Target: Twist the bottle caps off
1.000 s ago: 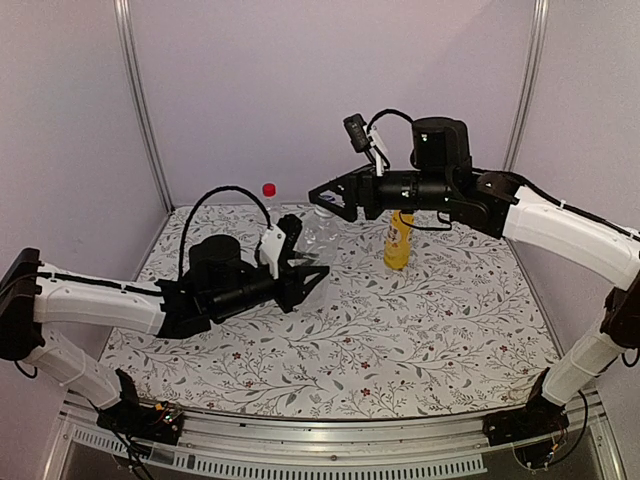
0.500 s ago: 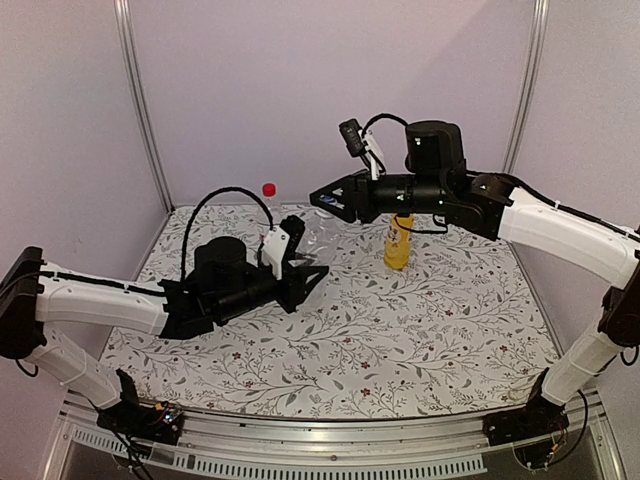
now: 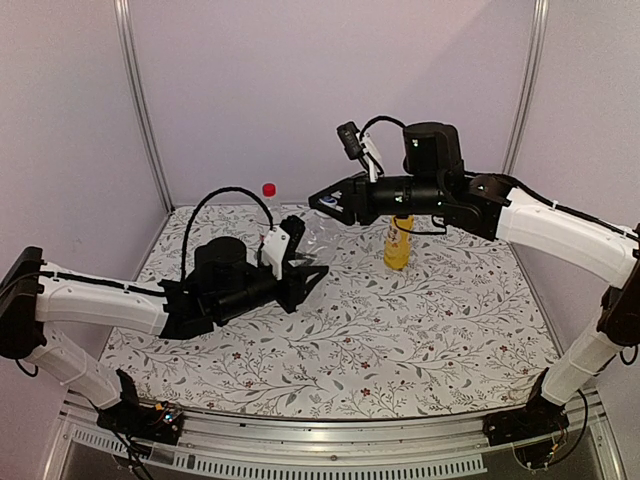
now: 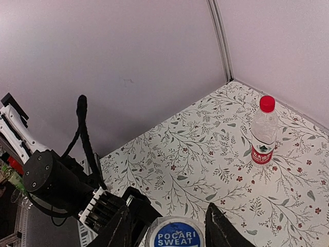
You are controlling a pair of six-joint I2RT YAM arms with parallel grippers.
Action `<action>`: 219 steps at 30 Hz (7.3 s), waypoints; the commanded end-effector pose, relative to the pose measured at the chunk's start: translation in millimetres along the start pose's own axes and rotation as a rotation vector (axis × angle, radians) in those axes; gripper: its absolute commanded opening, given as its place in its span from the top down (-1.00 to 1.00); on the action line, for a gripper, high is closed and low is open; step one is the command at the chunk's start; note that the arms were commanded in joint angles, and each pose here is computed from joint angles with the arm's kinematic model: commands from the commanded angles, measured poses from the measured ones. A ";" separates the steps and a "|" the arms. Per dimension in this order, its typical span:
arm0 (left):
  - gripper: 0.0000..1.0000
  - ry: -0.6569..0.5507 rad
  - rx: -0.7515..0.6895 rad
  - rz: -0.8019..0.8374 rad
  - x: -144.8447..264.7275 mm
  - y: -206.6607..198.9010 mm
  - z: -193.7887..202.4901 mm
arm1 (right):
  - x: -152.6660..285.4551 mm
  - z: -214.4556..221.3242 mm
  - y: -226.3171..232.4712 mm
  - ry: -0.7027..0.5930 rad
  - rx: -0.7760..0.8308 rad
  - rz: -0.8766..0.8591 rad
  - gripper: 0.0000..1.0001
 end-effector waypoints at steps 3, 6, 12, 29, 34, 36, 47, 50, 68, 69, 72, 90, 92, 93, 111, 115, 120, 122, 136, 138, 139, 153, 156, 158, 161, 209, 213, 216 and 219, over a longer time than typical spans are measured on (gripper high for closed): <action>0.31 -0.031 -0.007 -0.009 0.7 -1.2 -11.5 | -6.1 0.7 1.2 0.014 0.009 -0.004 0.11; 0.31 -0.030 -0.008 -0.009 1.0 -1.0 -11.5 | -7.1 1.6 0.9 0.019 0.010 -0.005 0.16; 0.31 -0.030 -0.008 -0.011 1.4 -1.0 -11.1 | -6.6 1.1 1.4 0.018 0.014 -0.008 0.30; 0.31 -0.151 -0.050 0.514 36.8 -43.7 -14.8 | 27.5 18.9 39.8 0.094 0.420 -0.373 0.52; 0.30 -0.209 -0.042 0.766 56.4 -56.2 -19.7 | 47.0 23.6 51.6 0.172 0.468 -0.626 0.51; 0.30 -0.227 -0.047 0.841 61.7 -59.4 -21.1 | 46.0 27.1 52.0 0.215 0.462 -0.680 0.51; 0.31 -0.195 -0.024 0.919 49.7 -62.7 -18.0 | 38.4 33.0 47.8 0.282 0.448 -0.715 0.20; 0.32 -0.190 -0.020 0.859 46.0 -57.1 -18.3 | 37.9 31.3 44.7 0.276 0.437 -0.656 0.12; 0.36 -0.181 0.021 0.539 32.1 -21.9 -21.3 | 50.0 9.5 40.9 0.131 0.351 -0.397 -0.78; 0.37 -0.176 0.025 0.507 30.7 -18.6 -21.2 | 49.8 2.2 38.7 0.094 0.325 -0.343 -0.78; 0.38 -0.155 0.045 0.398 27.0 -7.8 -19.9 | 49.7 -22.4 28.5 -0.026 0.194 -0.164 -0.77; 0.40 -0.050 0.060 0.010 13.9 13.6 -16.6 | 3.1 -28.2 17.6 -0.110 0.002 0.075 -0.56; 0.41 -0.052 0.057 0.001 14.4 13.2 -18.2 | -0.5 -26.3 17.1 -0.101 0.001 0.083 -0.51; 0.41 -0.049 0.055 -0.006 14.2 13.4 -18.3 | -2.6 -24.9 16.5 -0.095 0.001 0.086 -0.47; 0.41 -0.037 0.036 -0.035 15.2 13.5 -19.4 | -15.6 -11.6 15.8 -0.038 -0.004 0.050 0.17; 0.42 -0.036 0.034 -0.038 15.6 13.8 -19.6 | -15.2 -11.1 16.8 -0.034 0.003 0.043 0.38; 0.42 -0.057 0.000 0.018 20.3 8.7 -22.8 | -9.6 -9.8 22.2 -0.023 0.056 0.002 0.79; 0.39 -0.076 -0.034 0.092 25.0 2.6 -24.2 | -1.4 -10.0 28.6 -0.003 0.128 -0.074 0.90; 0.32 -0.300 -0.080 0.872 81.6 -53.3 -32.6 | 50.1 24.2 75.3 0.252 0.470 -0.728 0.82; 0.33 -0.298 -0.078 0.916 80.7 -56.9 -29.6 | 50.0 24.4 74.1 0.266 0.468 -0.749 0.78; 0.33 -0.299 -0.076 0.934 80.0 -57.9 -29.1 | 49.7 25.1 73.1 0.272 0.468 -0.752 0.76; 0.35 -0.296 -0.054 0.892 67.5 -50.7 -30.7 | 51.9 22.9 70.3 0.264 0.480 -0.721 0.67; 0.35 -0.293 -0.036 0.956 68.9 -55.1 -27.1 | 57.6 21.8 73.4 0.254 0.502 -0.754 0.62; 0.34 -0.291 -0.017 1.011 70.1 -58.6 -25.3 | 59.7 21.1 74.6 0.245 0.522 -0.769 0.61; 0.34 -0.296 0.004 1.061 70.0 -61.6 -24.3 | 61.0 20.0 75.8 0.238 0.537 -0.785 0.57; 0.23 -0.034 0.043 -0.029 56.9 50.8 -8.3 | 30.0 186.8 -235.2 0.198 -0.141 0.623 0.58; 0.23 -0.031 0.042 -0.054 52.7 53.0 -5.7 | 36.6 207.3 -241.0 0.219 -0.174 0.638 0.56; 0.23 -0.028 0.043 -0.050 49.6 52.1 -4.0 | 42.1 216.4 -243.6 0.220 -0.178 0.654 0.51; 0.23 -0.020 0.049 -0.063 45.6 53.1 -0.2 | 47.2 225.5 -247.1 0.228 -0.174 0.674 0.47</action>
Point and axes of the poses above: each gripper's point midway between its finger pads, its own x axis back along the fingers, its own y axis along the line the jaws close on, z = x × y, the point moved 6 cm from there along x, back along the fingers, and after that the axes turned 15 degrees about -x, right-handed, at the moved point
